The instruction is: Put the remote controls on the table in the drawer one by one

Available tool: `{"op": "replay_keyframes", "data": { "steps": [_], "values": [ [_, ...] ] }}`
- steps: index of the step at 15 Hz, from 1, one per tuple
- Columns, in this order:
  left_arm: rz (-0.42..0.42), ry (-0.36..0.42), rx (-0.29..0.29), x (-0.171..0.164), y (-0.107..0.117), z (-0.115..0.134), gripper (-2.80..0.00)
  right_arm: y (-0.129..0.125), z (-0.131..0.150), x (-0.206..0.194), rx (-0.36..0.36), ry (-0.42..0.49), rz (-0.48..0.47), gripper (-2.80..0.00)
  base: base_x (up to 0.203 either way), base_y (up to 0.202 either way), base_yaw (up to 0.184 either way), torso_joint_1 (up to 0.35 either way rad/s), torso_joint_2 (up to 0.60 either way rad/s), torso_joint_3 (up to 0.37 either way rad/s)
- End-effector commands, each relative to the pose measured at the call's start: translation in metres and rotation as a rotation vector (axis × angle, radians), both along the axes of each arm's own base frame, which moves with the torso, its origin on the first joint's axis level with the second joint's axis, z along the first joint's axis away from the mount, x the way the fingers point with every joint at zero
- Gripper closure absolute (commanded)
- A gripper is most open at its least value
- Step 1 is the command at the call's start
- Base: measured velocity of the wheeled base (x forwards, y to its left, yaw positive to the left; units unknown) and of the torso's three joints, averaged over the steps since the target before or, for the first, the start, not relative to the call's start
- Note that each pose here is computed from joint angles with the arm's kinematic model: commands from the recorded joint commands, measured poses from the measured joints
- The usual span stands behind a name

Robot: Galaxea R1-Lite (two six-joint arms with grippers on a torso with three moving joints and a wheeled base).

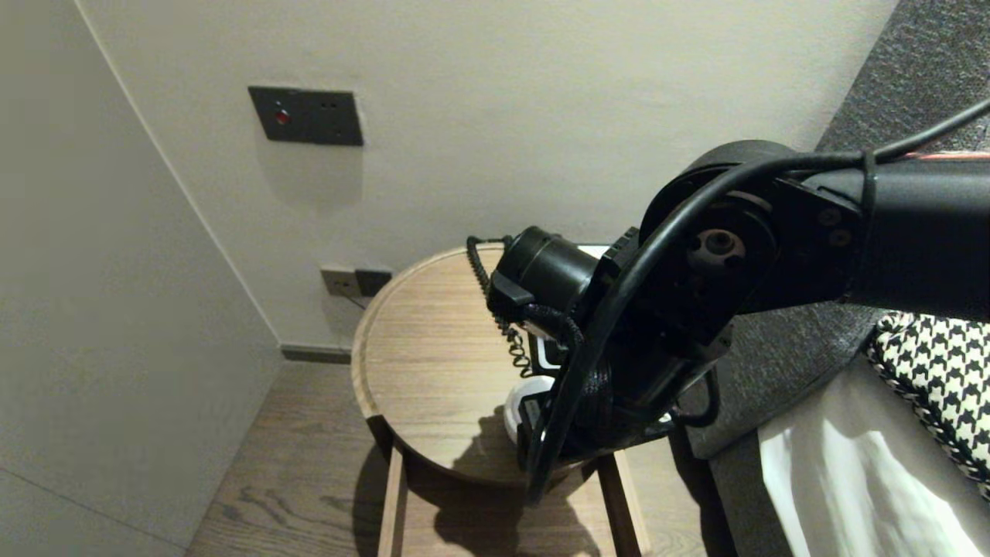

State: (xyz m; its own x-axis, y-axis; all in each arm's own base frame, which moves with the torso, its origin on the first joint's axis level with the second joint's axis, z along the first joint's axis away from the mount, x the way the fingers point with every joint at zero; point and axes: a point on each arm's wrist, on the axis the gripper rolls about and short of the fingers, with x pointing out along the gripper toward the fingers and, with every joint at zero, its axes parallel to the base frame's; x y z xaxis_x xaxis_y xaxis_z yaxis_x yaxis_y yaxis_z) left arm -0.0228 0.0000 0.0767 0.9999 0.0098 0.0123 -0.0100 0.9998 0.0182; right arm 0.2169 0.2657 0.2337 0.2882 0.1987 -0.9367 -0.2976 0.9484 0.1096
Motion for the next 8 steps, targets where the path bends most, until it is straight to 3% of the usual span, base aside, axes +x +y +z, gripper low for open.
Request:
{"op": "replay_keyframes", "data": {
  "steps": [1,3,8],
  "values": [
    [0.001,-0.001,0.000,-0.0001,0.0000,0.0000,0.00,0.0035,-0.0047,0.0021,-0.009,0.002,0.012,-2.80,0.000,0.000,0.000,0.000,0.00,0.000],
    [0.001,-0.001,0.000,-0.0001,0.0000,0.0000,0.00,0.0060,-0.0048,0.0049,0.009,-0.019,0.012,-2.80,0.000,0.000,0.000,0.000,0.00,0.000],
    [0.001,-0.001,0.000,-0.0001,0.0000,0.0000,0.00,0.0092,-0.0108,0.0078,-0.028,-0.038,0.018,-2.80,0.000,0.000,0.000,0.000,0.00,0.000]
  ]
}}
